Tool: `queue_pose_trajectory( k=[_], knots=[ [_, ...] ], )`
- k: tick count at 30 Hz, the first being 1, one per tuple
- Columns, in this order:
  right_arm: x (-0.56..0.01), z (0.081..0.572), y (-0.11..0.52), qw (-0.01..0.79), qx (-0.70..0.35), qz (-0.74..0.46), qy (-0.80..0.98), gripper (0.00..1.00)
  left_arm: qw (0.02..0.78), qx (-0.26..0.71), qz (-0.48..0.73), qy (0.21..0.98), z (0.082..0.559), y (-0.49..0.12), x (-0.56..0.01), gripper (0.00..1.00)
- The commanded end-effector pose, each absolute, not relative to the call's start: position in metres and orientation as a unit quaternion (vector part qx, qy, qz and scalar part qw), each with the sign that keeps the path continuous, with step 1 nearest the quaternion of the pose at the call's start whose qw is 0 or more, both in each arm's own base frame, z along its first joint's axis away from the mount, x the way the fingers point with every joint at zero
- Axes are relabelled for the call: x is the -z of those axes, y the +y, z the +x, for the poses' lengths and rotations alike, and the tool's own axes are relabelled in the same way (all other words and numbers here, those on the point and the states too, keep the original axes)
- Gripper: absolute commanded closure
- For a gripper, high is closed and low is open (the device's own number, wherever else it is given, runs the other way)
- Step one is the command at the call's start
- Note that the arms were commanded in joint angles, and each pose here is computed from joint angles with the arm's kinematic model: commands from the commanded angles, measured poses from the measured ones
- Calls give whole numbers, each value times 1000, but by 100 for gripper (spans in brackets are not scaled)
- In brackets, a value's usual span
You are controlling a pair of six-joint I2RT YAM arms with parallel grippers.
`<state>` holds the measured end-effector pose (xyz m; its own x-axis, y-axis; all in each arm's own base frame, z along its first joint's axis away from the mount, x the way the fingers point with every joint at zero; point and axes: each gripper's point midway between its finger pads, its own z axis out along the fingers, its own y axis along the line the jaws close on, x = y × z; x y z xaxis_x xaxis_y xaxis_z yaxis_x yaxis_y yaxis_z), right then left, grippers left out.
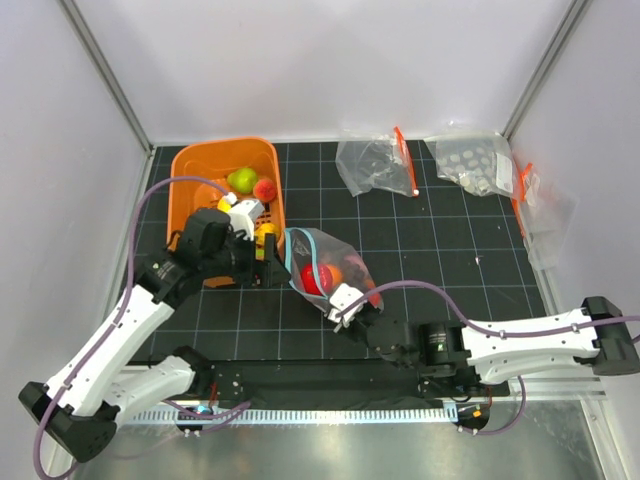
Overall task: Place the food in the zip-top bag and seal the zipper
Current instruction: Zip the zipper food storage bag at the center of the board.
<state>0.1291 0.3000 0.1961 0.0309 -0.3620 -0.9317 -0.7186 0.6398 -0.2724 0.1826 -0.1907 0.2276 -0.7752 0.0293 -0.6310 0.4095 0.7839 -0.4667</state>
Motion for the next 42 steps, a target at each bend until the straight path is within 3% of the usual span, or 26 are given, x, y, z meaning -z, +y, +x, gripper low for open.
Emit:
queue_pose_trajectory(
  k=[1, 9, 20, 25, 34, 42],
  knots=[
    [-216, 128, 295, 602, -188, -361, 687, 99, 317, 329, 176, 872, 184, -203, -242, 19],
    [-224, 130, 276, 594, -193, -360, 693, 99, 356, 316, 244, 845, 199, -217, -253, 20],
    [-255, 131, 265, 578, -244, -330, 705, 99, 447, 351, 459, 683, 180, -269, -311, 18],
    [-257, 136, 268, 550, -259, -332, 721, 99, 464, 362, 521, 618, 172, -288, -332, 20],
    [-264, 138, 275, 533, -274, -334, 727, 99, 471, 350, 585, 560, 172, -296, -338, 16],
    [-267, 138, 269, 529, -272, -335, 731, 99, 465, 367, 608, 529, 172, -311, -341, 18]
  ],
)
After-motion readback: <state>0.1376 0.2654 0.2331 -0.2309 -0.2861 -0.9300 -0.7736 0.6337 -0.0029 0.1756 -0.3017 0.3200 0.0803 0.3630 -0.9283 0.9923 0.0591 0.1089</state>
